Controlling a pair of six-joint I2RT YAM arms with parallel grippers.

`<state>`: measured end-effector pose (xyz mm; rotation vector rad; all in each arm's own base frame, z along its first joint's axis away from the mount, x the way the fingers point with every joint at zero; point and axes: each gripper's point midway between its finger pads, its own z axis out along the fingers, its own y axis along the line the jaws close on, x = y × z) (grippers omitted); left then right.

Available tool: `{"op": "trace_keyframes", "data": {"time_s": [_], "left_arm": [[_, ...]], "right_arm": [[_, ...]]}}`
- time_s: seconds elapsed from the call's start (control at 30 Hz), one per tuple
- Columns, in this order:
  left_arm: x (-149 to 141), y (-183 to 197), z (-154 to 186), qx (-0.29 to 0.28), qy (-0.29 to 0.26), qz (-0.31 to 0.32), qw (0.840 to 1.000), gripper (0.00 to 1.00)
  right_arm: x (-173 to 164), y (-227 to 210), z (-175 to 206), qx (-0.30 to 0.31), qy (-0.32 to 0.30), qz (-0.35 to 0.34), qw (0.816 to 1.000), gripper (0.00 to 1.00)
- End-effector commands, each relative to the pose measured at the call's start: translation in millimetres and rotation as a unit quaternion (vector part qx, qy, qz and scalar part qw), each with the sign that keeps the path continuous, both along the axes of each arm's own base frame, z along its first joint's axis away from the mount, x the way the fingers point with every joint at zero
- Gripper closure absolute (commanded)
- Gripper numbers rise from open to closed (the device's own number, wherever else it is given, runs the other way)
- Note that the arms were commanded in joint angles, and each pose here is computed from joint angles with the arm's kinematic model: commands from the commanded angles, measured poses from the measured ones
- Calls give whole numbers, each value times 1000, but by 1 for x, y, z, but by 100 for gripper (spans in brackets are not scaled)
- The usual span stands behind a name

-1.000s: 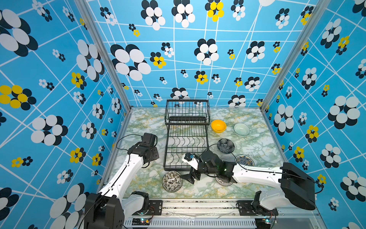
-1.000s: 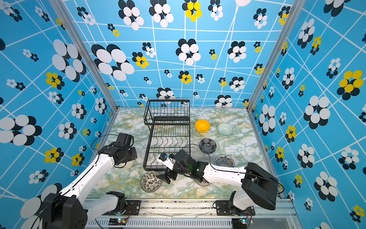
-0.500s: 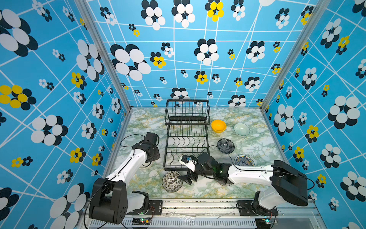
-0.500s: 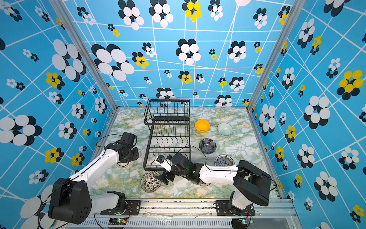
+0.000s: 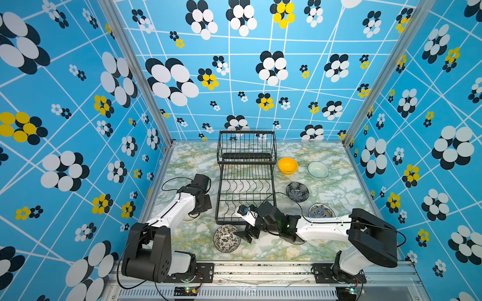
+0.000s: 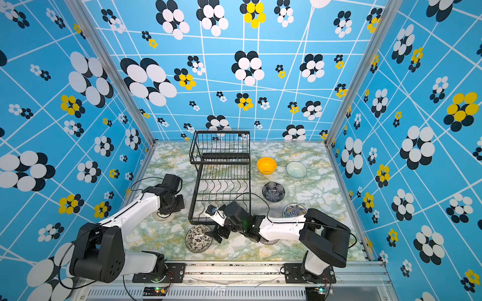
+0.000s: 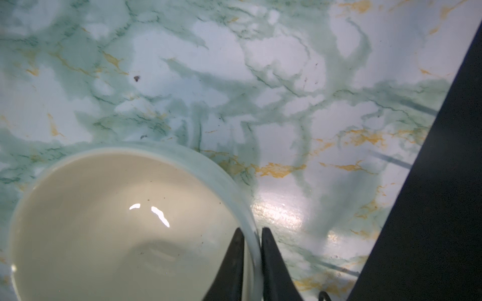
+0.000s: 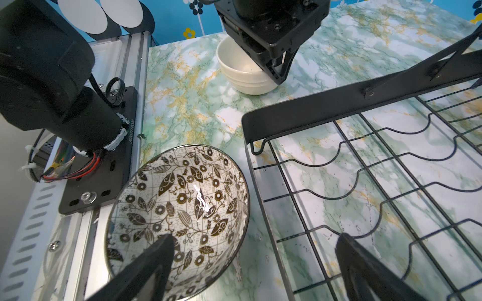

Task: Load bowls into a dish rack
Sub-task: Pick up the bowl from the middle-left of the table.

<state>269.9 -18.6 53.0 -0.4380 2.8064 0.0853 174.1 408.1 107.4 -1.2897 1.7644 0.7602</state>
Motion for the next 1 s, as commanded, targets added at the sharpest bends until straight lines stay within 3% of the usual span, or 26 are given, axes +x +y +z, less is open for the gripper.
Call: {"op": "trace_keyframes", "data": {"time_s": [0.0, 0.47, 0.8, 0.97], "left_arm": [[7, 5, 5, 10, -3, 7, 1000, 86], [6, 7, 20, 16, -29, 0, 999, 100], [4, 6, 69, 17, -104, -8, 994, 100], [5, -14, 105, -23, -154, -30, 987, 100]], "right_arm": [[7, 4, 16, 18, -19, -8, 1000, 0], [15, -1, 24, 40, -14, -32, 999, 0], [48, -24, 42, 113, 46, -85, 989, 0], [73, -45, 46, 140, 70, -131, 979, 0]]}}
